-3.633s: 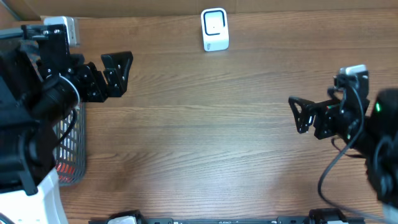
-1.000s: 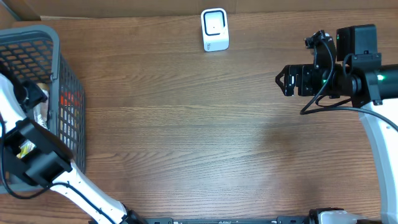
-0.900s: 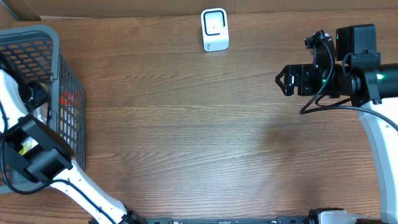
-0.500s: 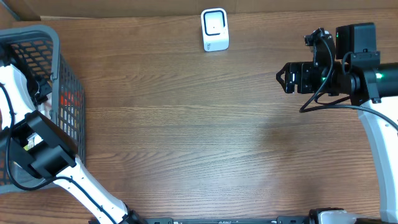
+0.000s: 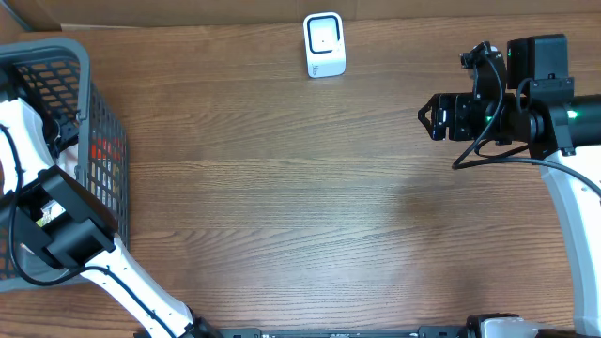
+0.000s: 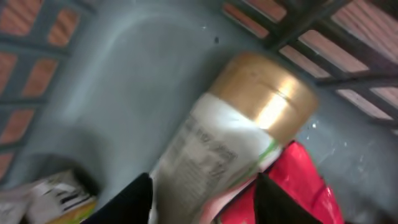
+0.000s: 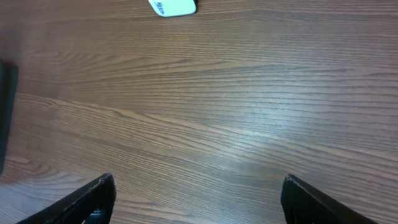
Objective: Scan the item barcode
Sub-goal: 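Grasp the white-and-gold tube in the basket with the left gripper, then carry the tube to the table centre and release it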
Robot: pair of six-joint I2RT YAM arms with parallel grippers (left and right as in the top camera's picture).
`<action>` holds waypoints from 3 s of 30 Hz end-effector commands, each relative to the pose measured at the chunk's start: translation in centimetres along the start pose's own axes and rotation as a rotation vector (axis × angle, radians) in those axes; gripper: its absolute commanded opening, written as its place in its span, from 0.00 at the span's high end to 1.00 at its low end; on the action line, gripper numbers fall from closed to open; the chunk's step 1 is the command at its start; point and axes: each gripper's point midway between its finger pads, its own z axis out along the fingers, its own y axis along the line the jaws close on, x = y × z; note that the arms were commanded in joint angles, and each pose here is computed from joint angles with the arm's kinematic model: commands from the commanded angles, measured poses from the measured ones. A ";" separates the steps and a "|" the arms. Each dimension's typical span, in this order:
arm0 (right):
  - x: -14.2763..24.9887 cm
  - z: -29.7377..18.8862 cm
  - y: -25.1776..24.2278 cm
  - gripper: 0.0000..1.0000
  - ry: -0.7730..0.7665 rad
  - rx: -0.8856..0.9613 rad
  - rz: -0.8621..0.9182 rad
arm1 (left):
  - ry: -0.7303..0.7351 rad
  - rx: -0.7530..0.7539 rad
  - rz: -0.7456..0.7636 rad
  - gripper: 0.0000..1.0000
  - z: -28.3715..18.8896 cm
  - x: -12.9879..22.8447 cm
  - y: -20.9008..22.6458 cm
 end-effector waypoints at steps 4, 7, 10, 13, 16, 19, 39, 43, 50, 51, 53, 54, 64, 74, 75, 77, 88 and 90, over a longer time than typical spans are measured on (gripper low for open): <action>-0.6 -0.2 0.8 0.14 -0.011 -0.031 -0.001 | 0.127 0.028 0.007 0.59 4.8 4.2 -1.2; -0.6 -0.2 0.7 0.14 -0.012 -0.026 -0.001 | 0.151 0.025 0.010 0.88 4.8 4.8 -1.2; -0.6 -0.2 0.6 0.14 -0.013 -0.020 -0.002 | 0.165 0.023 0.012 0.96 4.2 5.1 -1.0; -0.9 -0.2 0.6 0.14 -0.023 -0.020 -0.005 | 0.169 0.023 0.012 0.96 2.4 4.4 -0.9; -1.3 -0.3 0.6 0.14 -0.041 -0.021 -0.011 | 0.125 0.025 -0.011 0.96 -1.9 2.1 -0.4; -1.4 -0.3 0.6 0.14 -0.043 -0.021 -0.012 | 0.021 0.040 -0.081 0.96 -9.1 -0.6 0.3; -1.7 -0.3 0.6 0.14 -0.057 -0.023 -0.017 | -0.486 0.448 0.318 0.96 -42.0 10.6 -13.1; -1.8 -0.3 0.7 0.14 -0.061 -0.023 -0.018 | -0.321 0.474 0.406 0.96 -39.7 15.4 -18.7; -2.1 -0.3 0.7 0.14 -0.074 -0.024 -0.023 | -0.064 0.367 0.458 0.96 -32.3 23.9 -25.6; -2.1 -0.3 0.7 0.14 -0.074 -0.024 -0.023 | -0.053 0.365 0.471 0.96 -31.9 24.8 -26.2; -2.0 -0.3 0.7 0.14 -0.070 -0.024 -0.022 | -0.036 0.363 0.490 0.96 -31.2 26.5 -27.4; -2.0 -0.3 0.7 0.14 -0.067 -0.023 -0.020 | -0.026 0.361 0.503 0.96 -30.7 27.4 -27.9; -1.9 -0.3 0.7 0.14 -0.064 -0.023 -0.019 | -0.067 0.209 0.515 0.96 -23.0 28.9 -28.9; -1.6 -0.3 0.6 0.14 -0.054 -0.022 -0.015 | -0.077 0.229 0.556 0.96 -12.8 32.2 -30.2; -1.6 -0.3 0.6 0.14 -0.053 -0.022 -0.015 | -0.077 0.229 0.556 0.96 -12.3 32.4 -30.1; -1.6 -0.3 0.6 0.14 -0.053 -0.022 -0.015 | -0.075 0.225 0.558 0.87 -11.6 32.7 -29.9; -1.2 -0.3 0.6 0.14 -0.037 -0.021 -0.010 | -0.165 0.269 0.569 0.29 -20.8 25.6 -30.1; -1.2 -0.3 0.6 0.14 -0.036 -0.021 -0.009 | -0.239 0.313 0.437 0.27 -29.2 19.3 -26.7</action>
